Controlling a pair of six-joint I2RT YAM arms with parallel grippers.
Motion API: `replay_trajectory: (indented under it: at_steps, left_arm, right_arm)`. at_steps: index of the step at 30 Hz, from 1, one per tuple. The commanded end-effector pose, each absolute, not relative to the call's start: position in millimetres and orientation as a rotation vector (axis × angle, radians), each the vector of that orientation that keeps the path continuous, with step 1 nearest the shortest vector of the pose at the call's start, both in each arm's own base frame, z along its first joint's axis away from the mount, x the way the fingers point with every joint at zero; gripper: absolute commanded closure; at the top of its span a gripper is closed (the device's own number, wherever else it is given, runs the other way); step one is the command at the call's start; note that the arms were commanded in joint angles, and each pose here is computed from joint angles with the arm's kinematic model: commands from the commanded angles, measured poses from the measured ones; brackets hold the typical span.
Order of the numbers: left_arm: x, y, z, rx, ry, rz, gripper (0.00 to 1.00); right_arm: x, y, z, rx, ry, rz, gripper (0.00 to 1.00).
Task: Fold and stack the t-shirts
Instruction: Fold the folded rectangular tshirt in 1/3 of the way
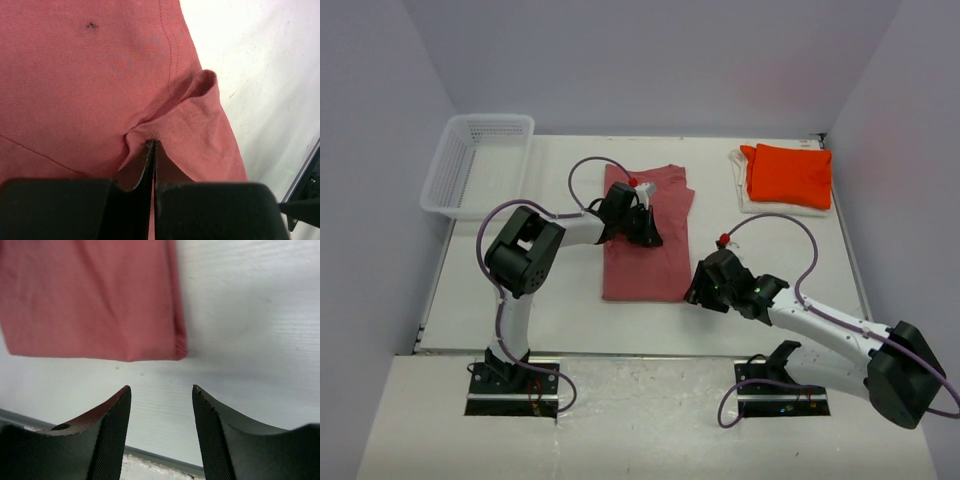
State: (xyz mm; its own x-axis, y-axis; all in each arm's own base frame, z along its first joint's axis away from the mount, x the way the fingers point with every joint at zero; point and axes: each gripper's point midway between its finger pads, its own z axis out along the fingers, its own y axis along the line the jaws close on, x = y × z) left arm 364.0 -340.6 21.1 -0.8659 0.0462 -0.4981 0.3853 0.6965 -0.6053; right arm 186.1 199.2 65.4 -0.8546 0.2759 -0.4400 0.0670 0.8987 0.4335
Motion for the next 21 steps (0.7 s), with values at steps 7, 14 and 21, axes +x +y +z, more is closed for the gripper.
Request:
replay_trajectory:
  at_steps: [7, 14, 21]
  left_arm:
    - [365.7, -337.0, 27.7, 0.377, 2.437, -0.985, 1.00]
    - [364.3, -338.4, 22.6, 0.379, 2.445, -0.999, 1.00]
    - [363.2, -337.4, 18.3, 0.378, 2.453, -0.999, 1.00]
  right_arm:
    - [189.4, 179.2, 38.1, 0.528, 2.522, 0.541, 0.45]
    - [195.1, 177.8, 31.1, 0.551, 2.523, 0.548, 0.42]
    - [203.1, 185.7, 25.5, 0.558, 2.538, 0.612, 0.44]
